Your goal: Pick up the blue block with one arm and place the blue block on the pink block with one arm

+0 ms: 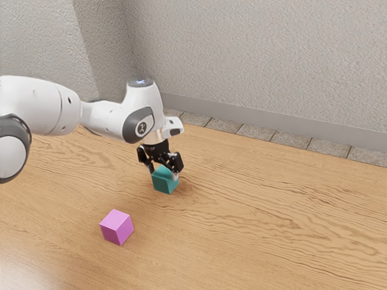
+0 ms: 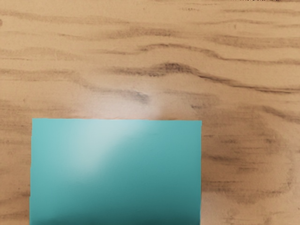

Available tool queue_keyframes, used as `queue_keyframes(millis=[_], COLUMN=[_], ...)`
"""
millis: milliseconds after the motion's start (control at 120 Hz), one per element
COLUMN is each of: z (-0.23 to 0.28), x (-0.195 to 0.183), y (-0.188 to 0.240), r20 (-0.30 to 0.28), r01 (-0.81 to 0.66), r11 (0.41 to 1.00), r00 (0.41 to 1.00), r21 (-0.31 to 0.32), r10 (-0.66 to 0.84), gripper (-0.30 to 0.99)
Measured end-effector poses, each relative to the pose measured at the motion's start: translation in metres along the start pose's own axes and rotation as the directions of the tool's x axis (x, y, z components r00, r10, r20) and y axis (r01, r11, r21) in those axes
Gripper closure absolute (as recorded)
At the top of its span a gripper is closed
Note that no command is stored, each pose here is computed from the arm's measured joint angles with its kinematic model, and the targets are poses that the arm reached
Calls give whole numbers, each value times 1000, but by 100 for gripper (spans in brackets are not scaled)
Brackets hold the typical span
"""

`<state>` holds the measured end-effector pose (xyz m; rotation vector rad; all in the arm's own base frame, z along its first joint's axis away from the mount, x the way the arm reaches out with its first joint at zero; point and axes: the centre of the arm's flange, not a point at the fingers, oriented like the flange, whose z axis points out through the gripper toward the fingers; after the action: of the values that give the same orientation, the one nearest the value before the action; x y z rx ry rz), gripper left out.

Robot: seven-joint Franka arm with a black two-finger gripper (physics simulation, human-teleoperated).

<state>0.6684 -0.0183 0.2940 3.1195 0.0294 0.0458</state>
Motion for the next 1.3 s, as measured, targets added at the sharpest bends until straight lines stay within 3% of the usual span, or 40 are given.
queue_keyframes(millis=[425,642,883,1042,1108,1300], z=[11,18,21,-25,-53,-69], x=[6,8,8,18,1,-97], y=[-8,-11,-11,-19,-21,-29], r20=[-19,-15,-12,-55,-55,-30], r01=[-58,-89,-105,-97,-90,-56], r11=[998,996,994,995,996,998], r00=[998,996,994,994,994,998], r21=[0,0,0,19,26,41], r10=[58,89,105,98,91,57], gripper=[1,19,30,32,32,32])
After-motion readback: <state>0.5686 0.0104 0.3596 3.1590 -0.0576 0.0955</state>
